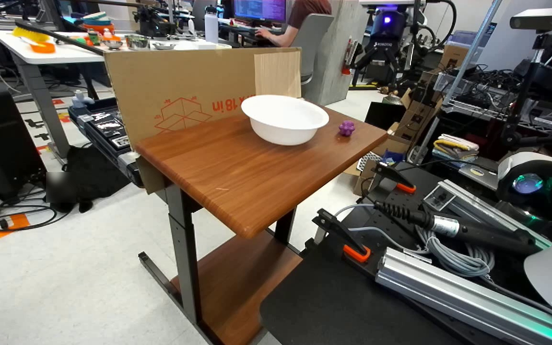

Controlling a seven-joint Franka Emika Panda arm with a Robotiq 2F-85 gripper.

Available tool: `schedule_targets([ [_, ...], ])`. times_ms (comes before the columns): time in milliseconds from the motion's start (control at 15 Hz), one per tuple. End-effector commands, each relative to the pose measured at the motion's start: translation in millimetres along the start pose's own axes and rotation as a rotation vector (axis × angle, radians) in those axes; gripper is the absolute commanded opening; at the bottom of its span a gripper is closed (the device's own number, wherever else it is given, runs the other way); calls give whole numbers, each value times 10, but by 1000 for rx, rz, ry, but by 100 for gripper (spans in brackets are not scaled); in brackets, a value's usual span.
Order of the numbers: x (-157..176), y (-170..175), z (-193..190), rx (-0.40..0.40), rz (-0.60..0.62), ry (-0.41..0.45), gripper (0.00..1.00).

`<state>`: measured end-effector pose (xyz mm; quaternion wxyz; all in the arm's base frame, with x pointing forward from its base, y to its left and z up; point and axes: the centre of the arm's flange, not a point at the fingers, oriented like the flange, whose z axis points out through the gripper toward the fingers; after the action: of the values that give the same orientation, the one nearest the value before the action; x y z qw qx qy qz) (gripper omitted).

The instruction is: Put the purple object in the bowl

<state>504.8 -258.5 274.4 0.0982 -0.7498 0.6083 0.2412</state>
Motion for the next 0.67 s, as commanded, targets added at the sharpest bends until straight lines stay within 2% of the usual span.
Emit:
schedule_targets([
  [0,299,-225,-83,115,-105,-3,100],
  [267,443,-378,-42,255,-149,-44,100],
  [600,540,-436,168,311,-131,-107,100],
])
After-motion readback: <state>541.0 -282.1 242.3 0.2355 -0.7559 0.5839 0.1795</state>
